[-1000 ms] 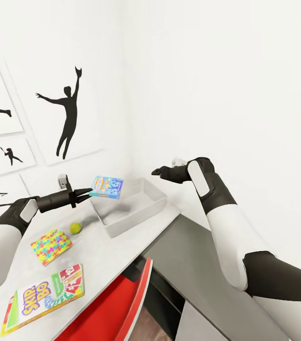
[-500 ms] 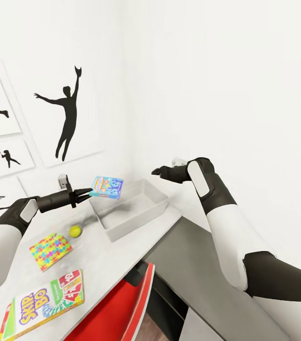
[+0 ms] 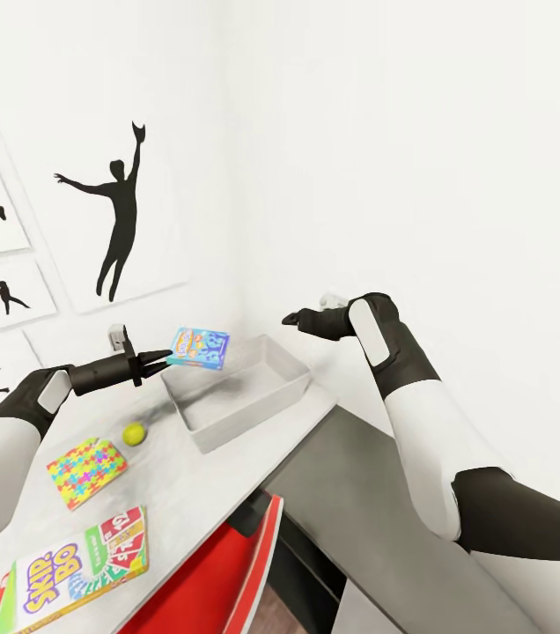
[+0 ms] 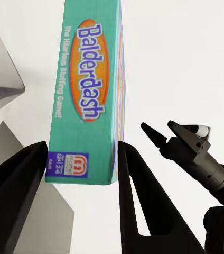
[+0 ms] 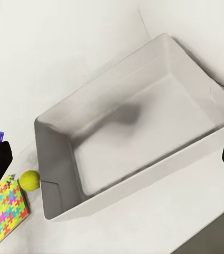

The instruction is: Put all the toys in the child's room - the three board games (two on the bed and one on the table), the two jigsaw puzzles on the table, and the tennis ball on the table - inside the toy box on the table in the child's room.

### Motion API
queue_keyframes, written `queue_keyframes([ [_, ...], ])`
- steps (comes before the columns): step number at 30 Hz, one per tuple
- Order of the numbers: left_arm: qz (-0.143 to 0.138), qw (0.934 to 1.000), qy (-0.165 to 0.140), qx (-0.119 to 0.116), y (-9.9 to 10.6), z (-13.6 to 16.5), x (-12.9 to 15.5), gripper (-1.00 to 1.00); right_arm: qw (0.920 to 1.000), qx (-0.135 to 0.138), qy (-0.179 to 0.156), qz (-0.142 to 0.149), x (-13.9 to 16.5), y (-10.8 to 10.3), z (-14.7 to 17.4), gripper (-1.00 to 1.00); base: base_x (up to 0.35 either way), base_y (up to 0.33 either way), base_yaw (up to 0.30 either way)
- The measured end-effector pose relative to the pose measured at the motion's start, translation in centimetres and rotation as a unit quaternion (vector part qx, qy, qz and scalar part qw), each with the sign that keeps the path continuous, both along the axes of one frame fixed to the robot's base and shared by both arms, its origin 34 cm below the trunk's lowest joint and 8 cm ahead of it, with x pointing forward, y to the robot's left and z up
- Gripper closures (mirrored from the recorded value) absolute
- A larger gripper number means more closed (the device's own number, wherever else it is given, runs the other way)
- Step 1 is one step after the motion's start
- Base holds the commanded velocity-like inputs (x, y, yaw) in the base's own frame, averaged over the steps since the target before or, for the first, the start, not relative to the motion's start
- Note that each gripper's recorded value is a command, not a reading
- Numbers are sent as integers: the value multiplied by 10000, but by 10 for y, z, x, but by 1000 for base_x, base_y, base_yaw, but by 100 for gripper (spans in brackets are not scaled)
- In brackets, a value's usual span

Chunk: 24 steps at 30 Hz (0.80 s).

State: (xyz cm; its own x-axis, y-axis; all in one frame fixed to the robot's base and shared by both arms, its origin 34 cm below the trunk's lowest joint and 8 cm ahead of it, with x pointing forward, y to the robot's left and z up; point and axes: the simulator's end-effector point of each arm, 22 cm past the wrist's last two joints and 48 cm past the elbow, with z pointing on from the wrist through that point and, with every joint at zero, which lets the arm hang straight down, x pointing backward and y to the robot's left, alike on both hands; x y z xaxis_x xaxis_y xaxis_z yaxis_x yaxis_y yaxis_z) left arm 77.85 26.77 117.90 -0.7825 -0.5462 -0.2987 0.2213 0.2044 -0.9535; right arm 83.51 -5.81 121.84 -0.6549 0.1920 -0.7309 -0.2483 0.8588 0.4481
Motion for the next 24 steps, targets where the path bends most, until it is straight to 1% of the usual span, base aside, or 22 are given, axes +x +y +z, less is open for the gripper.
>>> queue_keyframes([
  [8, 0, 10000, -1, 1, 0, 0, 0, 100, 10000, -4, -1, -2, 0, 0, 0, -100, 67, -1, 0],
  [17, 0, 10000, 0, -2, 0, 0, 0, 100, 10000, 0, 6, 1, 0, 0, -1, -100, 15, 0, 0],
  [24, 2, 10000, 0, 1, 0, 0, 0, 100, 10000, 0, 12, 0, 0, 0, -1, -100, 82, 0, 0],
])
